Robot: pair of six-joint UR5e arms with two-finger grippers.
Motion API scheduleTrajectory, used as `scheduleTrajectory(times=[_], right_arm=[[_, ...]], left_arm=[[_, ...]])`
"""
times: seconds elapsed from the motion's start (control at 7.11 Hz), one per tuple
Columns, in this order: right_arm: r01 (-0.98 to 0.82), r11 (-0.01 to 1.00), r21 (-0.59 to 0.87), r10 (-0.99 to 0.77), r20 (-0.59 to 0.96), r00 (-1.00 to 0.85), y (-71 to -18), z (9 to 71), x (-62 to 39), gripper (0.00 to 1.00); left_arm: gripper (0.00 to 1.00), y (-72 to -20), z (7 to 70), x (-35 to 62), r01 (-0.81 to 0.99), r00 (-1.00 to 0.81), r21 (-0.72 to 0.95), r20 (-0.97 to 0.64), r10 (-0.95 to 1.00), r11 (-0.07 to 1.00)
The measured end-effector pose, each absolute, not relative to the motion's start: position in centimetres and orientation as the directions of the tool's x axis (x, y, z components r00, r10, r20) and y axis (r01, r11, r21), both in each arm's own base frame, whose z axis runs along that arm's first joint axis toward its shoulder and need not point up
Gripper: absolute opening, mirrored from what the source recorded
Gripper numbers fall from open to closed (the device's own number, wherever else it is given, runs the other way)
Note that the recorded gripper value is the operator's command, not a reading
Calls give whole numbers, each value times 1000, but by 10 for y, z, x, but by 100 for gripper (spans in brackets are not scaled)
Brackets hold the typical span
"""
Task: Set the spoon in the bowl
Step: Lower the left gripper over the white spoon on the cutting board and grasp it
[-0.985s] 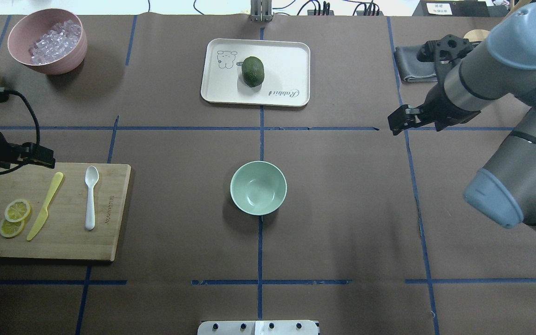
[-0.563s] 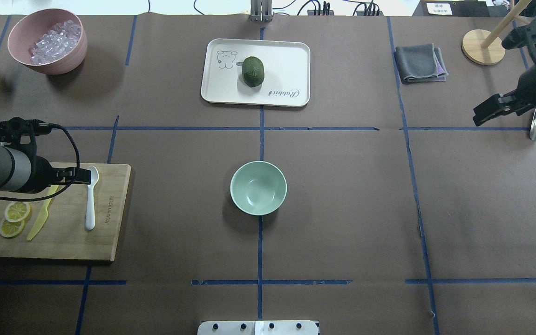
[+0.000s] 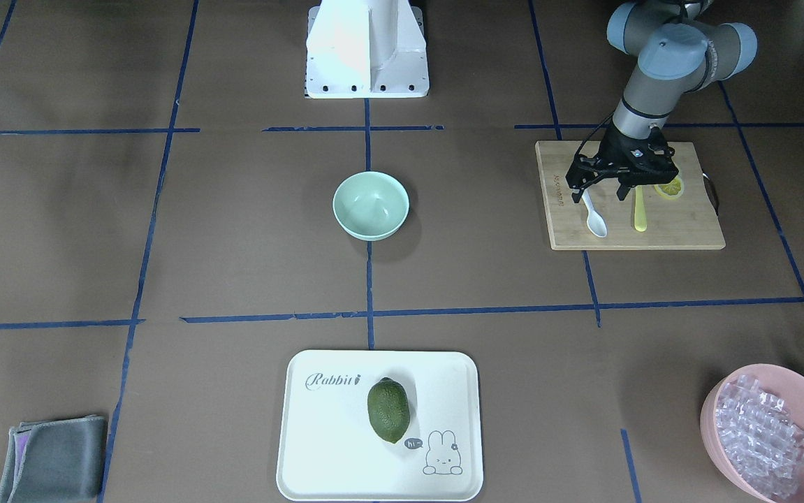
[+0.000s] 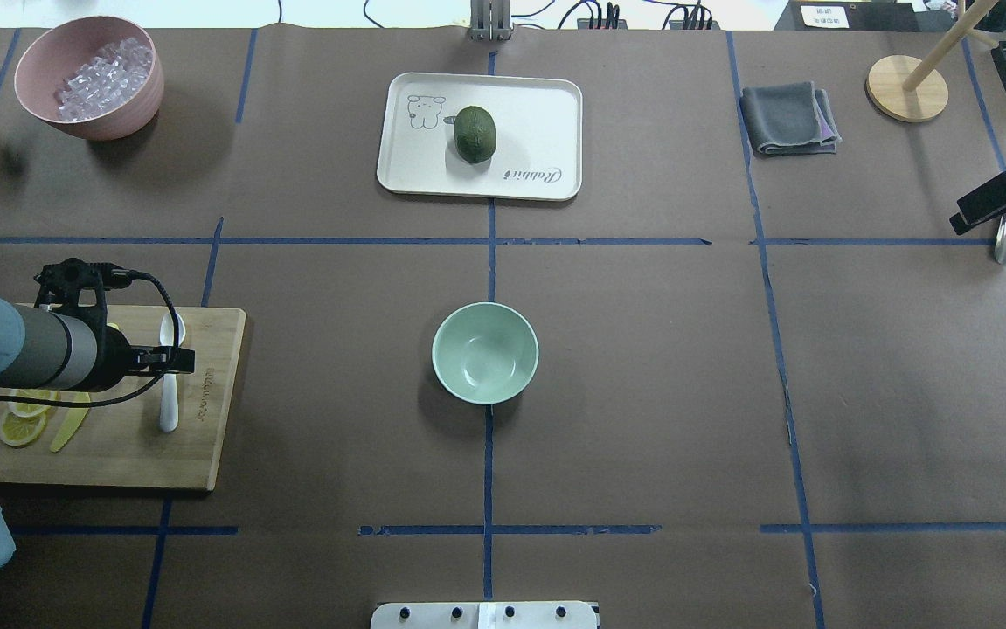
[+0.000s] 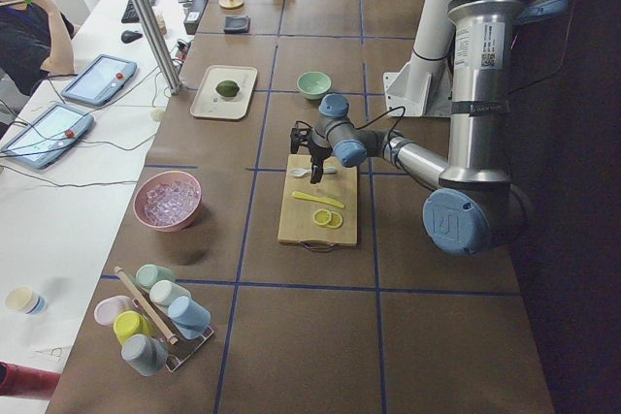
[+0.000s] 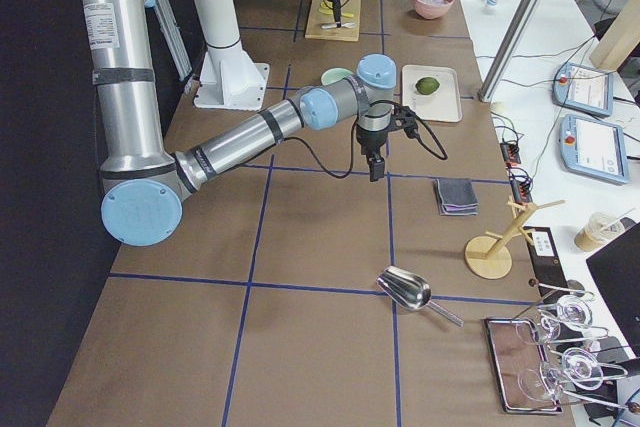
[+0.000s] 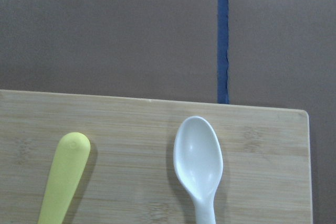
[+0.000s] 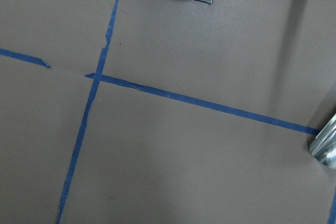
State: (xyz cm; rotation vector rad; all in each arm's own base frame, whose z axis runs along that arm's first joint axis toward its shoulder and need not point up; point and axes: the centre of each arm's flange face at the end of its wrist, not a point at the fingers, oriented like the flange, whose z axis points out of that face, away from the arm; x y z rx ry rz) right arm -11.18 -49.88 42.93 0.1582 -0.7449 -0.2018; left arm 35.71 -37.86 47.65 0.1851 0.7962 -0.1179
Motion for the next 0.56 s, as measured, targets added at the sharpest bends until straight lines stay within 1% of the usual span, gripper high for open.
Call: scheduleTrajectory(times=[0.56], right_arm=[[124, 969, 212, -235, 655, 718, -499, 431, -110, 100]], left_arm=[[62, -379, 472, 363, 169, 688, 119, -725, -31, 978]])
